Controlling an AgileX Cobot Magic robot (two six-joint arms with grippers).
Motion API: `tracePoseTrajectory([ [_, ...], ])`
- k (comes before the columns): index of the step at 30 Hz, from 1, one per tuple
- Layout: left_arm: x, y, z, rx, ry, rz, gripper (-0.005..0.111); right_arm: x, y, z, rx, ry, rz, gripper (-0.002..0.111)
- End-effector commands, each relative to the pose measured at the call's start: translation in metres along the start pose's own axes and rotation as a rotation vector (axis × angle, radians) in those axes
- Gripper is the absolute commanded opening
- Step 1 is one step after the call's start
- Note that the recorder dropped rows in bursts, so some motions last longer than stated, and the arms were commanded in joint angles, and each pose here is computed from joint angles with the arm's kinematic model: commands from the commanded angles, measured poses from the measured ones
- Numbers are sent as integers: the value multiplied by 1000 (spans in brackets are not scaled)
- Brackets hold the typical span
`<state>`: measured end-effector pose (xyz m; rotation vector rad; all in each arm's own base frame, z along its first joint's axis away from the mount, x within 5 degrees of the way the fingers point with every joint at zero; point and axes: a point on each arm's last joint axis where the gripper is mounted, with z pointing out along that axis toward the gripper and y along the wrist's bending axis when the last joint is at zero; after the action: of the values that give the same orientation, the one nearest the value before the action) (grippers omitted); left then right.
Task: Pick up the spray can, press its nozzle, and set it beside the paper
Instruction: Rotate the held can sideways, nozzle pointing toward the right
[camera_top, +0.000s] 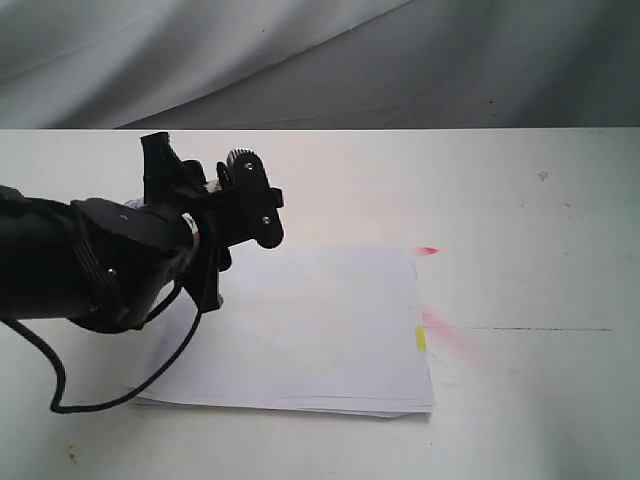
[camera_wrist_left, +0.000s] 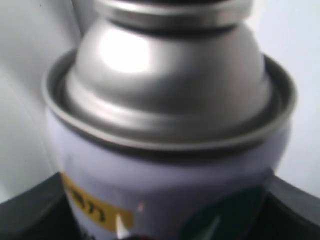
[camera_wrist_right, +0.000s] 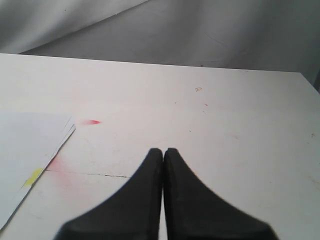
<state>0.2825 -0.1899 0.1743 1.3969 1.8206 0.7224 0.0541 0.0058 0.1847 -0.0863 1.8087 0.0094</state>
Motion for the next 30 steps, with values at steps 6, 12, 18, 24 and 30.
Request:
tracePoseTrajectory([
  [6,-11,-18,0,-126,60,59,0,1,-1,0,12,-3,-10,0],
  [12,-14,-22,-1,-109,45,28,0,1,-1,0,12,-3,-10,0],
  [18,-12,-19,-2,-140,68,28,0,1,-1,0,12,-3,-10,0],
  [24,-11,-19,-2,-145,71,28,0,1,-1,0,10,-3,-10,0],
  [30,-12,-19,-2,-138,66,28,0,0,1,0,-25,-11,-15,0],
])
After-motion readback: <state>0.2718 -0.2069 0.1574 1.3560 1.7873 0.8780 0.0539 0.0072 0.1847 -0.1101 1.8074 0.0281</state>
